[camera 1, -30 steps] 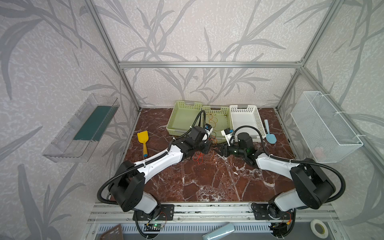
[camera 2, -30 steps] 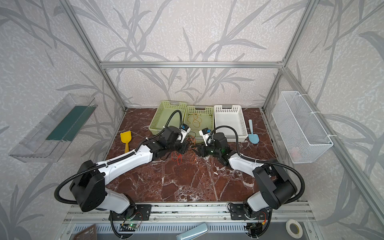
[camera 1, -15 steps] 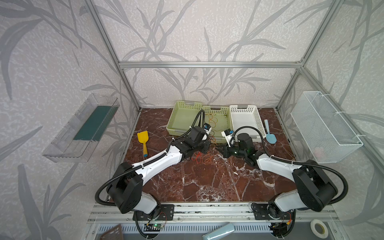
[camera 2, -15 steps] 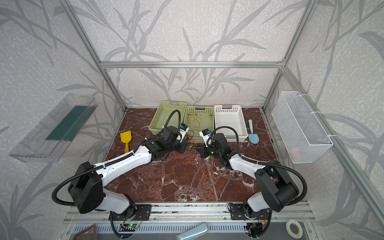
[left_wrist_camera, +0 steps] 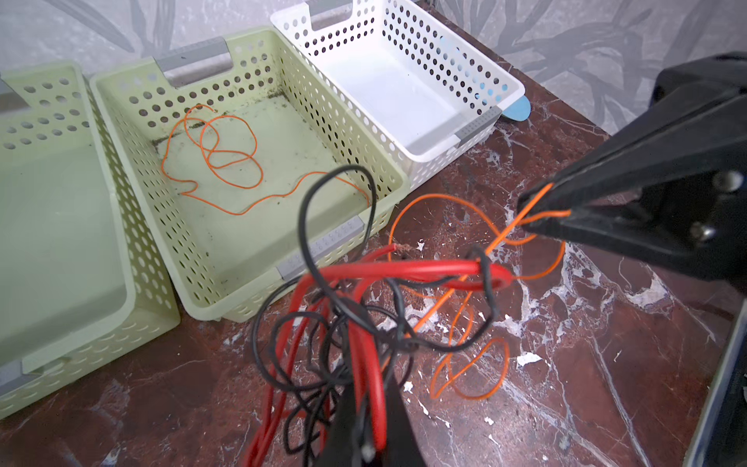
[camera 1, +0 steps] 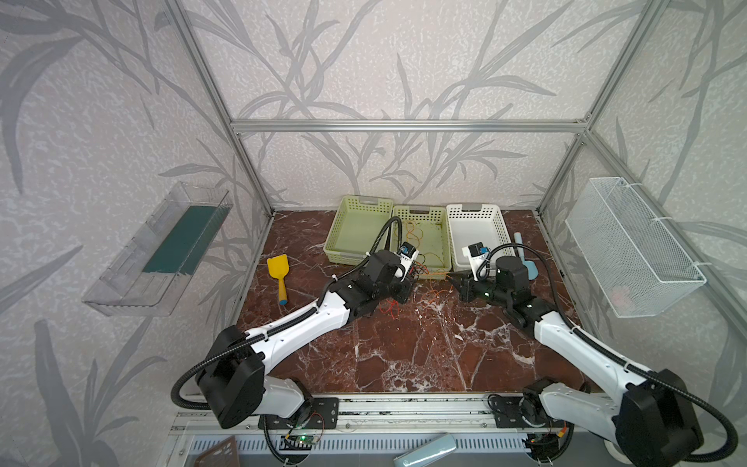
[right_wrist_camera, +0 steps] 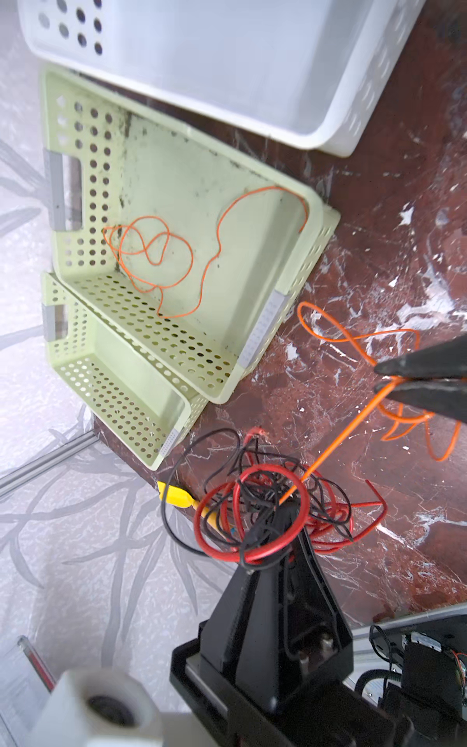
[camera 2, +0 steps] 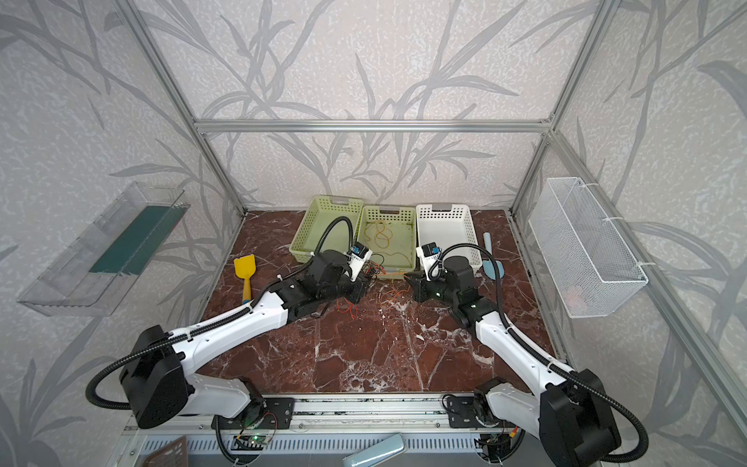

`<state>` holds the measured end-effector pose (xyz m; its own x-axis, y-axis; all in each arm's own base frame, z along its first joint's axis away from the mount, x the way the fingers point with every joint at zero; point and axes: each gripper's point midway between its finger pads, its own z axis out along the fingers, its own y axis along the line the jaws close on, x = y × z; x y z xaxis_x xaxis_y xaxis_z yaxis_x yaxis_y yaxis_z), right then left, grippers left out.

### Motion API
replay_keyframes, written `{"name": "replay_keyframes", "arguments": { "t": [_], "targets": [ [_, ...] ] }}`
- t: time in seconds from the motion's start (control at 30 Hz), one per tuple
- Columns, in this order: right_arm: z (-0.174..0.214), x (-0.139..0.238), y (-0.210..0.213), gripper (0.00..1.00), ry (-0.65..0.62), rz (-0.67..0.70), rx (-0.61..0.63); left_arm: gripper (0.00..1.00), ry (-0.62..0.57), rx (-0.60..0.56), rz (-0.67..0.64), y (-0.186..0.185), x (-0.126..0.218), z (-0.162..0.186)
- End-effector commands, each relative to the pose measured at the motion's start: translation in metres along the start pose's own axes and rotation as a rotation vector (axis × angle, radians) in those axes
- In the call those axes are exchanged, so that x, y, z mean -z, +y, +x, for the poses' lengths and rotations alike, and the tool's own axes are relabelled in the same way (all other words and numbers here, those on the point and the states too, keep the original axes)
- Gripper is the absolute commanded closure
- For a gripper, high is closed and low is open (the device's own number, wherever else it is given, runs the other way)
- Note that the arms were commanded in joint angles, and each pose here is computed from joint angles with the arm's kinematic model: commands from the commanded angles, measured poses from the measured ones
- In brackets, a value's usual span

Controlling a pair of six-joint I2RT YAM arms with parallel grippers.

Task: Untangle the cables
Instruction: 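Lift the orange wire with the right gripper over the green basket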

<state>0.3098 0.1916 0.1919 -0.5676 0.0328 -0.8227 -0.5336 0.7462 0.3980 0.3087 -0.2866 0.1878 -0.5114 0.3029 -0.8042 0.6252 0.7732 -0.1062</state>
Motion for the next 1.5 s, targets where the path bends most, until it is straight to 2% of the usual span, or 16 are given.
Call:
{"name": "replay_keyframes", "arguments": {
  "t": [0.0,0.2,0.43,0.73,0.93,1.1,1.27,1.47],
  "targets": [
    [0.000,0.015,-0.042,1.00,0.005,0.202,-0.031,1.00,0.165,0.017,-0.180,0.046,0.002,0.050],
    [0.010,0.015,-0.054,1.00,0.070,0.261,-0.058,1.00,0.235,0.045,-0.209,0.051,-0.003,0.070],
    [-0.001,0.030,-0.068,1.00,0.040,0.320,-0.098,1.00,0.257,0.055,-0.224,0.055,-0.003,0.083],
    [-0.020,0.033,-0.040,1.00,0.030,0.200,-0.047,1.00,0.310,0.069,-0.233,0.057,-0.012,0.100],
    [-0.051,0.046,-0.011,1.00,-0.001,0.112,-0.006,1.00,0.345,0.070,-0.254,0.060,-0.015,0.110],
    [-0.084,0.047,0.023,1.00,-0.042,0.024,0.077,1.00,0.351,0.076,-0.268,0.063,-0.018,0.117],
    [-0.125,0.024,0.026,1.00,-0.067,0.017,0.124,1.00,0.357,0.095,-0.259,0.062,-0.023,0.121],
    [-0.148,-0.045,0.007,1.00,-0.015,0.023,0.138,1.00,0.347,0.109,-0.244,0.059,-0.023,0.121]
  ]
}}
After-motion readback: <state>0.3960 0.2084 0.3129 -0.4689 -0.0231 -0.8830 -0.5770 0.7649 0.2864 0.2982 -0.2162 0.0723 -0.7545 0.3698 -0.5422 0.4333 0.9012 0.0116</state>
